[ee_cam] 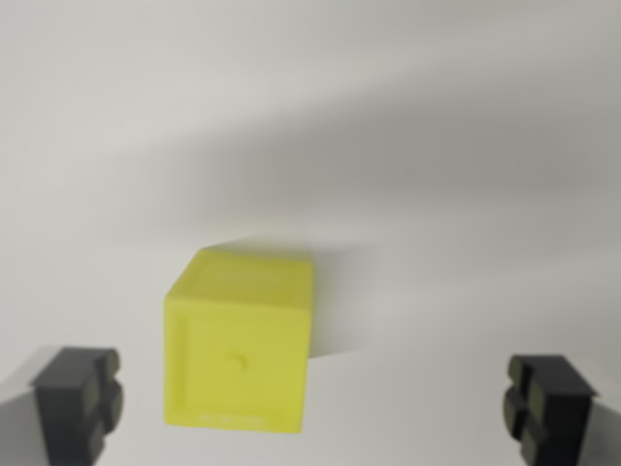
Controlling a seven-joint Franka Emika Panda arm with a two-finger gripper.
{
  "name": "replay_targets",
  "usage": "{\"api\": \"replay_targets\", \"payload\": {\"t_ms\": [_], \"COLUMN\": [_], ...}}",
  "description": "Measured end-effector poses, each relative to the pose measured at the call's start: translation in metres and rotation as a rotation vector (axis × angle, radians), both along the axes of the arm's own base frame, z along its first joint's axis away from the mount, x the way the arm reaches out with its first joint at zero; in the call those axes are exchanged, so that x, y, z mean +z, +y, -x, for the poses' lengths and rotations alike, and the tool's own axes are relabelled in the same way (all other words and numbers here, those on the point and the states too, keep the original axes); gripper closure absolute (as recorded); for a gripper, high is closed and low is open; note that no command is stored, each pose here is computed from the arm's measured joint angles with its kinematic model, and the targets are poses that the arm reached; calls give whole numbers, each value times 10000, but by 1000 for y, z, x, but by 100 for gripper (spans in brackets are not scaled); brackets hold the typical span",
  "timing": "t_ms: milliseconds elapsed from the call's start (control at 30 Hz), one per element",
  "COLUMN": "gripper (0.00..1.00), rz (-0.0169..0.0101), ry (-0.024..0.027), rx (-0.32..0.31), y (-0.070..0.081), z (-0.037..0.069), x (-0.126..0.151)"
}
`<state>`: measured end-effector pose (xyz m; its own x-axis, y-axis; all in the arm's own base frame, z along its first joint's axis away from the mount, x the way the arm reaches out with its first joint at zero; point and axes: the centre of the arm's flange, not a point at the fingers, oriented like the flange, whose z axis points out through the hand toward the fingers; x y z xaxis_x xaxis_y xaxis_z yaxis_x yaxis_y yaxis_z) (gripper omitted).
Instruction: Pick yellow cube
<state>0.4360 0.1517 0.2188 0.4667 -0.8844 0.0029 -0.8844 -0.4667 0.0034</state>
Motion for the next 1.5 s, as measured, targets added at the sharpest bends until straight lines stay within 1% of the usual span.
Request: {"api": "replay_targets", "payload": {"t_ms": [567,633,733,933,1500], "gripper": [0,0,0,0,0], "rz": [-27,-34,-34,-32,-35], "ry": [-5,-13,-9,-3,-4], "rx": [-533,-596,-680,-697,-734], "y": [34,38,42,43,43], "z": [30,33,38,39,39], "x": [-43,-47,-53,-60,-101]}}
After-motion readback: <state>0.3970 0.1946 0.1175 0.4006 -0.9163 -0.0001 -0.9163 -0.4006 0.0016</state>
